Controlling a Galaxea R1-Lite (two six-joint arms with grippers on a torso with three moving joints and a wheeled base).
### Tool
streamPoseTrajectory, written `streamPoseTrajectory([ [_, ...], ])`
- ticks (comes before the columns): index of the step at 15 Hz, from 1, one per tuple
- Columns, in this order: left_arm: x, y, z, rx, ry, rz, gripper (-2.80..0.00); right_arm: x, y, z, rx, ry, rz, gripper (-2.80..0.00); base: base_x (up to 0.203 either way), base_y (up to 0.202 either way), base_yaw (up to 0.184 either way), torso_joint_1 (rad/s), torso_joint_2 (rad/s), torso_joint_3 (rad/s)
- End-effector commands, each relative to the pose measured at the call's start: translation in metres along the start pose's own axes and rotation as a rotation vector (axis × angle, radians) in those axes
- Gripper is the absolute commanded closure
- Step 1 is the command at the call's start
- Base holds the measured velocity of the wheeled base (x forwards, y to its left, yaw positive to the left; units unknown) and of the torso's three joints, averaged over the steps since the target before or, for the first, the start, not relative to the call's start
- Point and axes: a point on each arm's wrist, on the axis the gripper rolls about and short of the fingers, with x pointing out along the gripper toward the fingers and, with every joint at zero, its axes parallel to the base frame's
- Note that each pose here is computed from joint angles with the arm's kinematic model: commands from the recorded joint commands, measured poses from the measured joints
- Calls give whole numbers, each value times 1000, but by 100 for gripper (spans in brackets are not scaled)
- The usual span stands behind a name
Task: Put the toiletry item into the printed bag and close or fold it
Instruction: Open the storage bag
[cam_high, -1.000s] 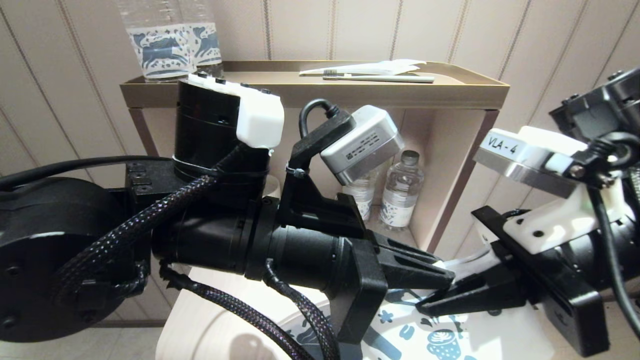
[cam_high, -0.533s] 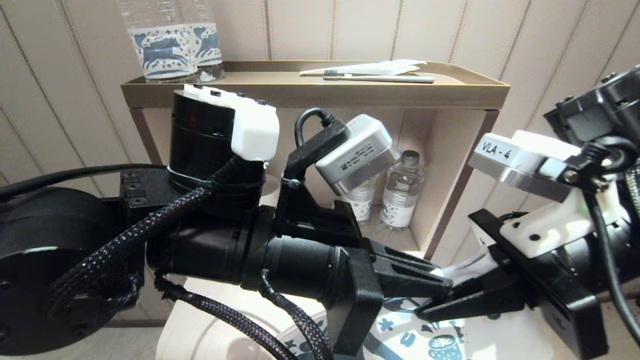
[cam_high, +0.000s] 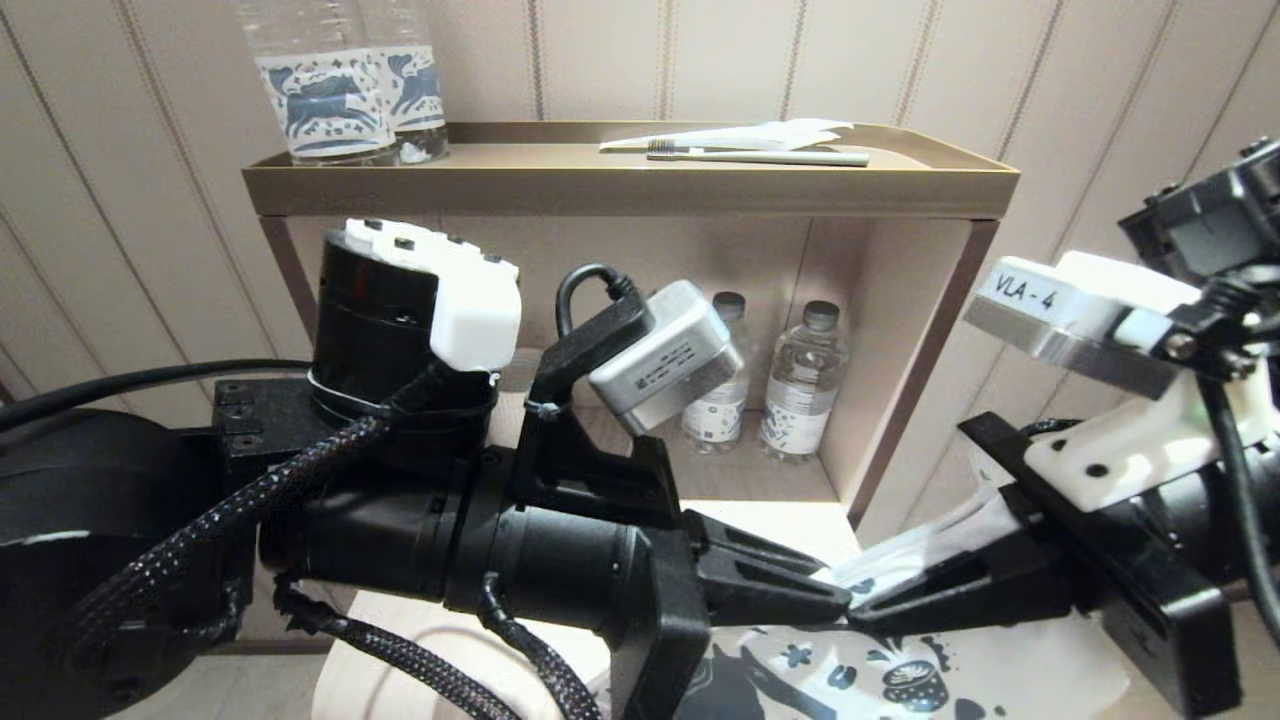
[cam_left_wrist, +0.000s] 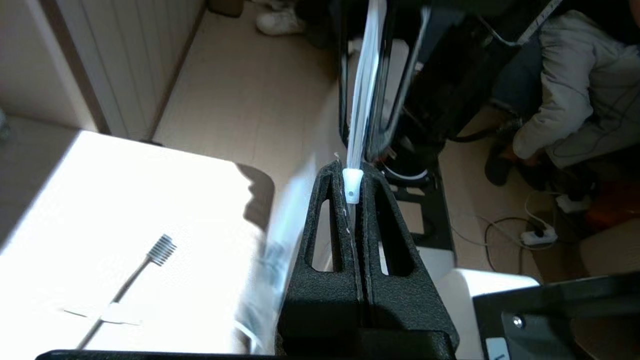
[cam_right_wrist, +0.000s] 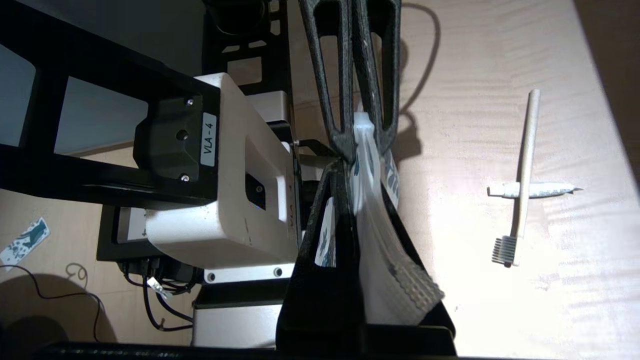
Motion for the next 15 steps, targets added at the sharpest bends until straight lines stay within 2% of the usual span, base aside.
streamPoseTrajectory([
  [1,-2,-1,-2,-2,1,0,0,-4,4,1,-8,-8,-1,0,0,0,0,0,0,0],
  [9,-23,-5,-23,-24,32,32,0,-8,8,1,-19,-18,-6,0,0,0,0,0,0,0],
  [15,-48,-10,-48,-62,63,80,0,-15,9,2,-23,-32,-28,0,0,0,0,0,0,0],
])
